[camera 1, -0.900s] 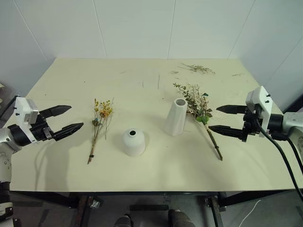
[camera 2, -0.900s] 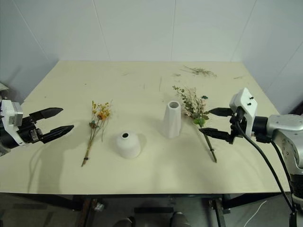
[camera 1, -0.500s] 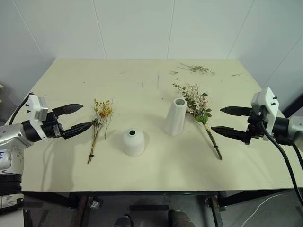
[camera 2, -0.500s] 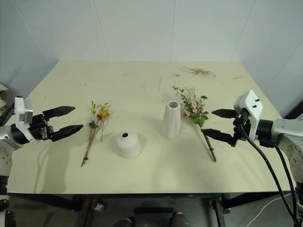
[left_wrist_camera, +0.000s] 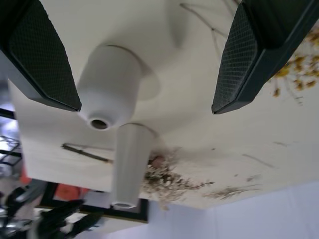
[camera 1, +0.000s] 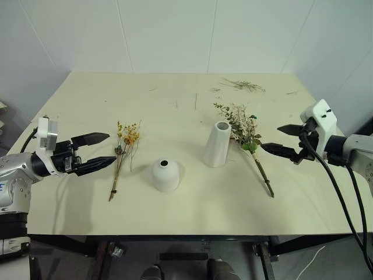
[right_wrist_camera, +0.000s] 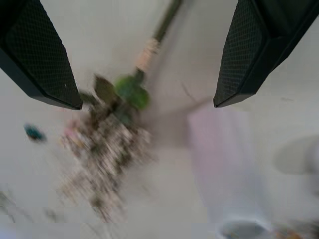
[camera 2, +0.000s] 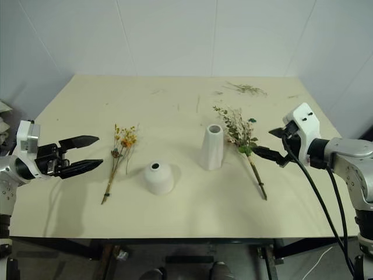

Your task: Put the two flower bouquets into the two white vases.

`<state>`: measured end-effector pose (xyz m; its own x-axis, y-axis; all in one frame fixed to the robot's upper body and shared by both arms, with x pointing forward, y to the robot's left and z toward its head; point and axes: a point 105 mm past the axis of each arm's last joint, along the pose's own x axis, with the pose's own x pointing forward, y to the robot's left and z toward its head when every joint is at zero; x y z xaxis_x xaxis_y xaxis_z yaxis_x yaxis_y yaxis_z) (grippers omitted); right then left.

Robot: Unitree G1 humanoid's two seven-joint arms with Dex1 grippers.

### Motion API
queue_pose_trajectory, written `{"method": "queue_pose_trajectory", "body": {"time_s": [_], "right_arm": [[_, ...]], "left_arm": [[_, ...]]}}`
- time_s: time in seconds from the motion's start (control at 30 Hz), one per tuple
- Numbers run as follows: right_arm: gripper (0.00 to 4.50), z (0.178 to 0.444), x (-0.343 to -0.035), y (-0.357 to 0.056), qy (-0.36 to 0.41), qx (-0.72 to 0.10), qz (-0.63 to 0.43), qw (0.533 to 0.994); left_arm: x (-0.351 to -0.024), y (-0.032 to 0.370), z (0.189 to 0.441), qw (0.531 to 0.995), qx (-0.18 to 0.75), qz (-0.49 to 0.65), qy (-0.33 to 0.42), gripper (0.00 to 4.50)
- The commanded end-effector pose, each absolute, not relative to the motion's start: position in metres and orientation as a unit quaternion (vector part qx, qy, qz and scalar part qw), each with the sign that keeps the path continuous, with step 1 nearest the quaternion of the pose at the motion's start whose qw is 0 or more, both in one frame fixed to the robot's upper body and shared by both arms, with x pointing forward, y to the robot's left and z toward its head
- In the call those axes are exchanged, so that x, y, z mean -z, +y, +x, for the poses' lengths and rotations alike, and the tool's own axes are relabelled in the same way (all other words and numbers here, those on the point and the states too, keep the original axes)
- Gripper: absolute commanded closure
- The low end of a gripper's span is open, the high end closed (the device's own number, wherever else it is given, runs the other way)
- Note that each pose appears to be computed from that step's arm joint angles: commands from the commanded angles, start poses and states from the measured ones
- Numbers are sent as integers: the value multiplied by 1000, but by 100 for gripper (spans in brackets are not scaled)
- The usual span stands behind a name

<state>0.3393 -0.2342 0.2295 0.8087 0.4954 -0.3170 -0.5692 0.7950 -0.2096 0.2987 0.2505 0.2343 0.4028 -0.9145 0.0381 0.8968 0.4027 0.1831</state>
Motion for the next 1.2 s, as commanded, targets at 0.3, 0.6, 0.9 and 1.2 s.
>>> {"method": "queue_pose_trajectory", "body": {"time_s": [0.3, 0.6, 0.9, 1.2], "right_arm": [[4, 360, -202, -229, 243, -207, -117, 940], [4, 378, -185, -220, 289, -198, -106, 931], [4, 399, -171, -220, 306, -176, -115, 929], [260, 400, -172, -219, 309, -172, -112, 929]], "left_arm": [[-246, 232, 270, 769, 632, 81, -58, 0], [-242, 237, 252, 771, 625, 114, -32, 0], [-245, 239, 241, 778, 617, 115, -38, 0], [-244, 239, 239, 781, 613, 113, -36, 0]]}}
